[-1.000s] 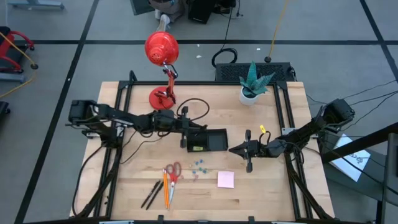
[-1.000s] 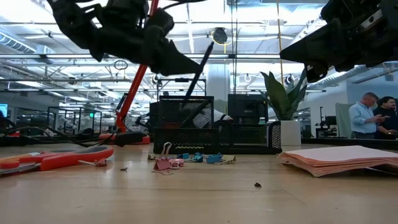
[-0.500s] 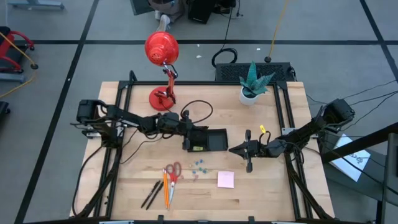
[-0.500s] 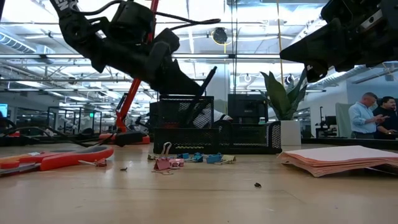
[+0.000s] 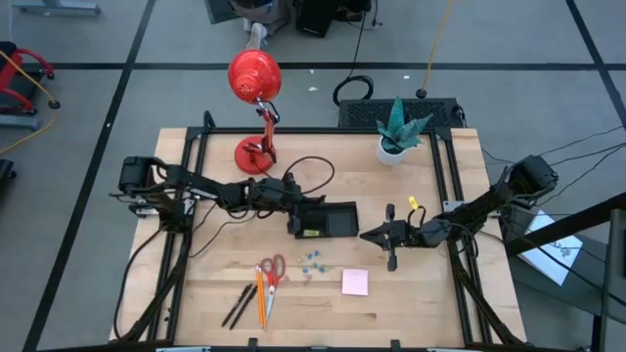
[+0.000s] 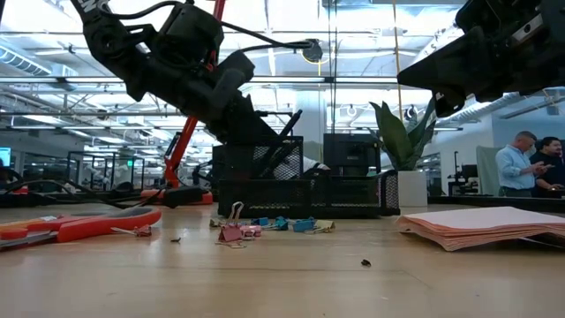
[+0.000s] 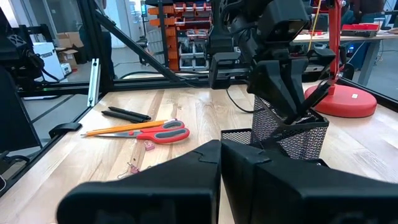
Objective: Pick and place office supplies into organizer
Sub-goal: Put the black pen into the desk organizer
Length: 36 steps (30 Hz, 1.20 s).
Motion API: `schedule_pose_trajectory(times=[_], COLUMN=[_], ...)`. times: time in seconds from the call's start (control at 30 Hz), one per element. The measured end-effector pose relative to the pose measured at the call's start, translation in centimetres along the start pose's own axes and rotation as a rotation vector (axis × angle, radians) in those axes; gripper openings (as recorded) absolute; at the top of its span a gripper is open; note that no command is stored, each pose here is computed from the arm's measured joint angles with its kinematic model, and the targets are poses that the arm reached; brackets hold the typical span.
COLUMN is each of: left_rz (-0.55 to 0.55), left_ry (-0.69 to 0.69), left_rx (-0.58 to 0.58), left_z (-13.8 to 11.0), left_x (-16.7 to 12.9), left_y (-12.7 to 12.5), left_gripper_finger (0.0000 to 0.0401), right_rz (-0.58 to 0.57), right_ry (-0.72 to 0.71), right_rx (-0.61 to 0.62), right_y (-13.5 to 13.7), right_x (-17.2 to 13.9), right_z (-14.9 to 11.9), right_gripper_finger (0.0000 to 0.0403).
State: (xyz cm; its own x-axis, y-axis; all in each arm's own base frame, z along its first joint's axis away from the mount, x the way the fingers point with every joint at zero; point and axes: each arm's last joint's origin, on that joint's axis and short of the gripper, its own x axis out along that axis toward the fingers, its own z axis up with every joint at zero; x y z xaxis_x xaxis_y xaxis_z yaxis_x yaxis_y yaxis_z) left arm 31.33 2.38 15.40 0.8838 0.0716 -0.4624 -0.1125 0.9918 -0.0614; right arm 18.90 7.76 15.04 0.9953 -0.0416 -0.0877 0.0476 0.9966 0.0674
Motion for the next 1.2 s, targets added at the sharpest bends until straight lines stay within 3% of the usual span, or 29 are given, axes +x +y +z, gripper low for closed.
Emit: schedule_pose_trajectory(times=[0.27,0.57,0.8,0.97,1.2], left_rz=[-0.043,-0.062,-0.066,-0.11,-0.183], left_ry=[0.033,0.015,-0.007,-0.104,-0.182], left_rx=[0.022,0.044,0.108,0.21,0.224], left_z=[-0.3,-0.2,0.4,3.6,9.6], left_x=[0.0,0.0,-0.7,-4.3,-14.1], left_y=[-0.8,-1.3,-1.4,-2.5,-5.1], left_gripper_finger=[0.0027,0.0089,0.0093,0.0093,0.0092], right_rz=[0.0,0.0,0.0,0.0,-0.001], right_ry=[0.0,0.0,-0.001,-0.001,0.002], right_rx=[0.0,0.0,0.0,0.0,-0.005], right_y=[0.0,0.0,0.0,0.0,0.0], right_x=[0.0,0.0,0.0,0.0,0.0], right_z=[0.0,0.0,0.0,0.0,0.0], right_gripper_finger=[0.0004,0.0004,0.0004,0.0004,0.0004])
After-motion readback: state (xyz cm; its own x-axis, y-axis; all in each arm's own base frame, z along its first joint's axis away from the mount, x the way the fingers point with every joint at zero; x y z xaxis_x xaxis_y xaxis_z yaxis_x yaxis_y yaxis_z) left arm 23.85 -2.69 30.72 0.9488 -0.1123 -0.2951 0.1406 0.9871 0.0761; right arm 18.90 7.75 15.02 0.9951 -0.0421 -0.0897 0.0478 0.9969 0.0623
